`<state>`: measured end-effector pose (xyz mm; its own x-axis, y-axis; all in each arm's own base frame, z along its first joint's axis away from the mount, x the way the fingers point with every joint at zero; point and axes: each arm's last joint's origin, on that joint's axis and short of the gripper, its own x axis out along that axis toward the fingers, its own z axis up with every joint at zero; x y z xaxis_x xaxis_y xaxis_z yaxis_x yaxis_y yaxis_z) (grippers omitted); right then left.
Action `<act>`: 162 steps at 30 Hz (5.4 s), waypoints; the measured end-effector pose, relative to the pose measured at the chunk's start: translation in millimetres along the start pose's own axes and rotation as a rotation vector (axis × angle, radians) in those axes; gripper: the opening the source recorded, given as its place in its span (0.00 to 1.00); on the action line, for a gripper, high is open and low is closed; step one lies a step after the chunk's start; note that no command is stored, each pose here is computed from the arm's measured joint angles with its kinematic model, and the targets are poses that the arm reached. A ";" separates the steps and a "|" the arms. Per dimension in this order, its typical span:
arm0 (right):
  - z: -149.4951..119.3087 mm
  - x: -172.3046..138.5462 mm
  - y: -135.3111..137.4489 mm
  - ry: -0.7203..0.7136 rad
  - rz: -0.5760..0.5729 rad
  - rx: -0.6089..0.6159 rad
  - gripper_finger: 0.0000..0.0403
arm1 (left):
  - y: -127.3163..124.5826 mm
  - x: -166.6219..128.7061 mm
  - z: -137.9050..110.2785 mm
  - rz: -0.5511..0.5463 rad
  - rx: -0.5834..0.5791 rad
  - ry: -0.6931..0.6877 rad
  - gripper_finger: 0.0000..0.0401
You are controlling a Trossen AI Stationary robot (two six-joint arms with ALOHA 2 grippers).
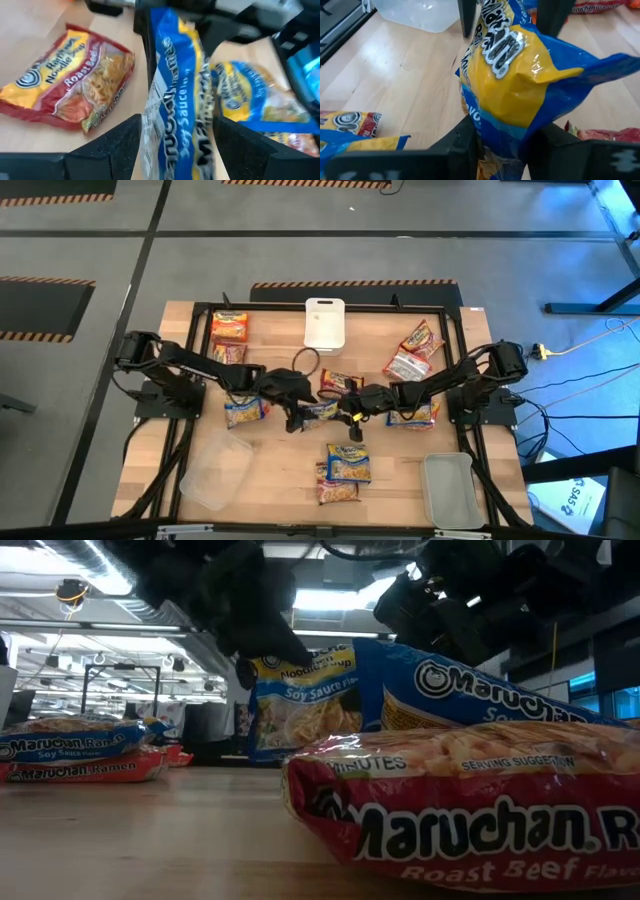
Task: Sort Maruchan noodles
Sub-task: Put the blue noodle pack into the white bin
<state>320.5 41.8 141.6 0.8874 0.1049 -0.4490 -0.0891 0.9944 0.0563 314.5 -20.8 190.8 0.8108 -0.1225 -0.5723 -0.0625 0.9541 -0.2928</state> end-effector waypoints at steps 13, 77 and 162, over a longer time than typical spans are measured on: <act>0.9 -0.1 0.1 -0.009 0.003 0.000 0.24 | -3.2 27.7 32.8 -0.011 0.033 0.258 0.56; -16.5 -103.5 -34.3 -0.118 -0.166 0.045 0.62 | 210.8 -63.7 159.3 0.416 0.469 0.067 0.28; -20.0 -103.2 -35.1 -0.089 -0.191 0.097 0.62 | 268.9 -3.5 117.9 0.683 0.650 0.424 0.44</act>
<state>223.0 -3.8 168.1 0.9206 -0.0906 -0.3799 0.1243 0.9901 0.0650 363.4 268.3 204.3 0.4409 0.5350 -0.7207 -0.0037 0.8041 0.5945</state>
